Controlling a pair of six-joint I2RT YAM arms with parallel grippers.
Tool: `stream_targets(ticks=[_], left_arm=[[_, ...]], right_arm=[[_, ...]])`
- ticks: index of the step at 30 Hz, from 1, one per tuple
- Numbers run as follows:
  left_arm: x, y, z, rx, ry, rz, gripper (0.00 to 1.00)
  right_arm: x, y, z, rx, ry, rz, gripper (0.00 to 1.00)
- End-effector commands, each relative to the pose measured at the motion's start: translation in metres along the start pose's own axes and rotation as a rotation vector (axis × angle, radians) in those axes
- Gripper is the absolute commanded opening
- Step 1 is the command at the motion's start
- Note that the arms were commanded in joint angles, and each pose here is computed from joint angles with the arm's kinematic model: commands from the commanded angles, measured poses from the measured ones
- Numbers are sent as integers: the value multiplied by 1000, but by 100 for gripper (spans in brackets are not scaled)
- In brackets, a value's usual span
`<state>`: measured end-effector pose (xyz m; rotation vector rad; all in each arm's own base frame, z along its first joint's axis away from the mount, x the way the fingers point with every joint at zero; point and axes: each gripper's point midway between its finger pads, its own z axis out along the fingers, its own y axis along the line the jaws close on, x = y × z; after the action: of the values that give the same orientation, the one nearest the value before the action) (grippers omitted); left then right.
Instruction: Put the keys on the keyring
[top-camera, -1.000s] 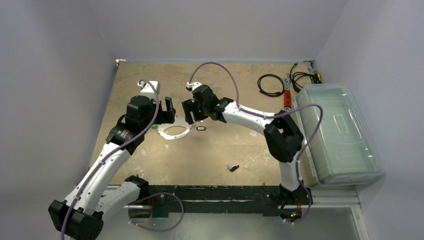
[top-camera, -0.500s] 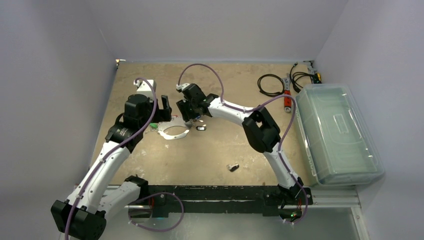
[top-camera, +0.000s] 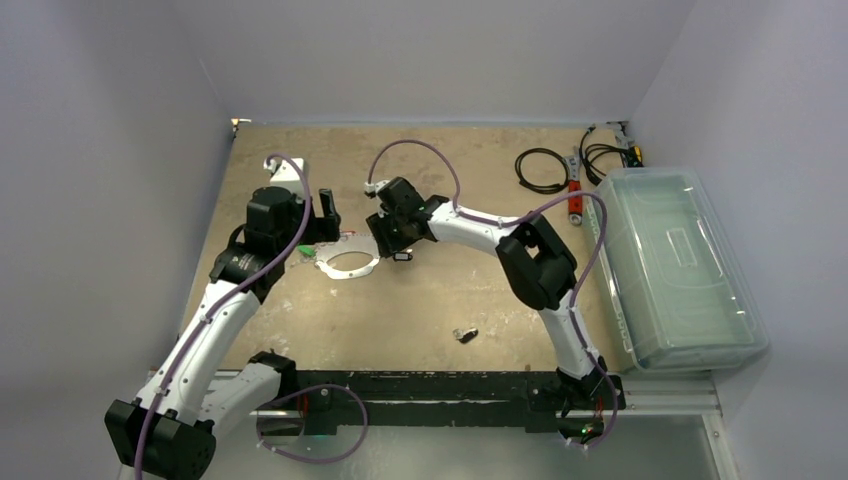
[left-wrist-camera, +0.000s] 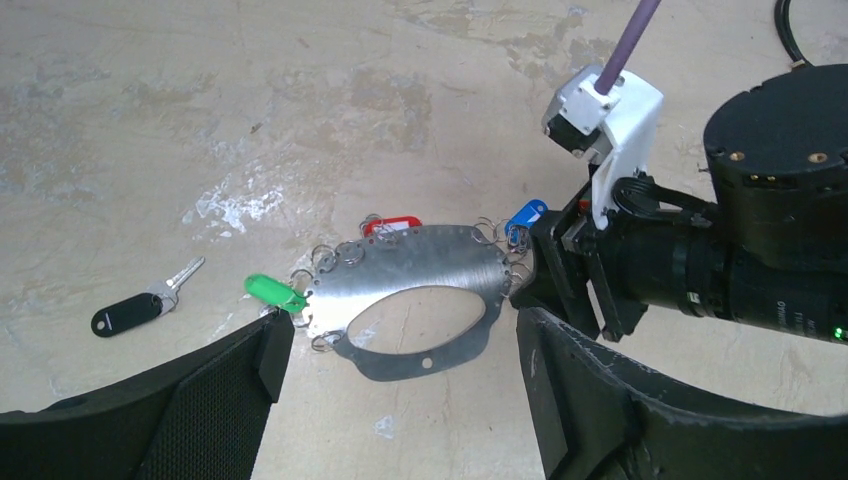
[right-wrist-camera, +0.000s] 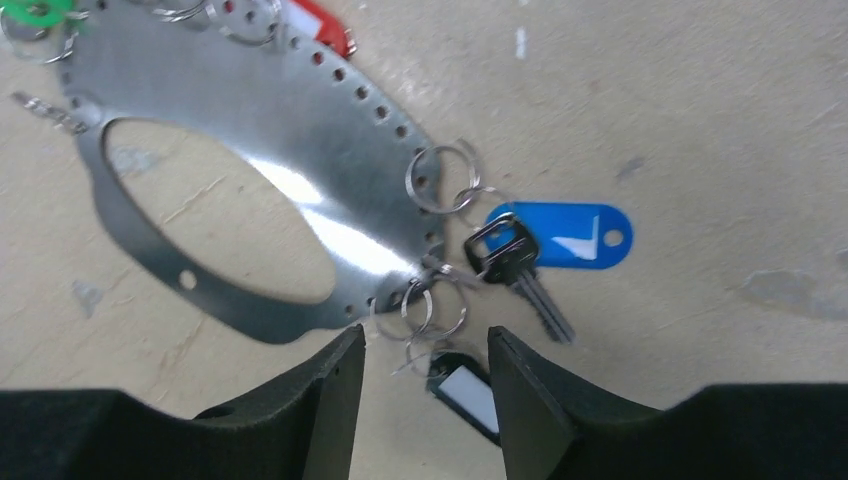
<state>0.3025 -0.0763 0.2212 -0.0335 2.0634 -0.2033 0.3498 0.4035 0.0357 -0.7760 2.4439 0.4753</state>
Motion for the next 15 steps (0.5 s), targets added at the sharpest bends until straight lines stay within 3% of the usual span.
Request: stream_targets(ticks=[1, 7, 15], left_arm=[[-12, -2, -2, 15, -31, -17, 83], [-12, -1, -1, 9, -29, -18, 83], [-14, 1, -2, 4, -34, -23, 83]], right_arm=[[-11, 32, -17, -170, -51, 23, 51], [-24, 41, -31, -215, -112, -1, 44], [-67, 42, -47, -187, -221, -17, 59]])
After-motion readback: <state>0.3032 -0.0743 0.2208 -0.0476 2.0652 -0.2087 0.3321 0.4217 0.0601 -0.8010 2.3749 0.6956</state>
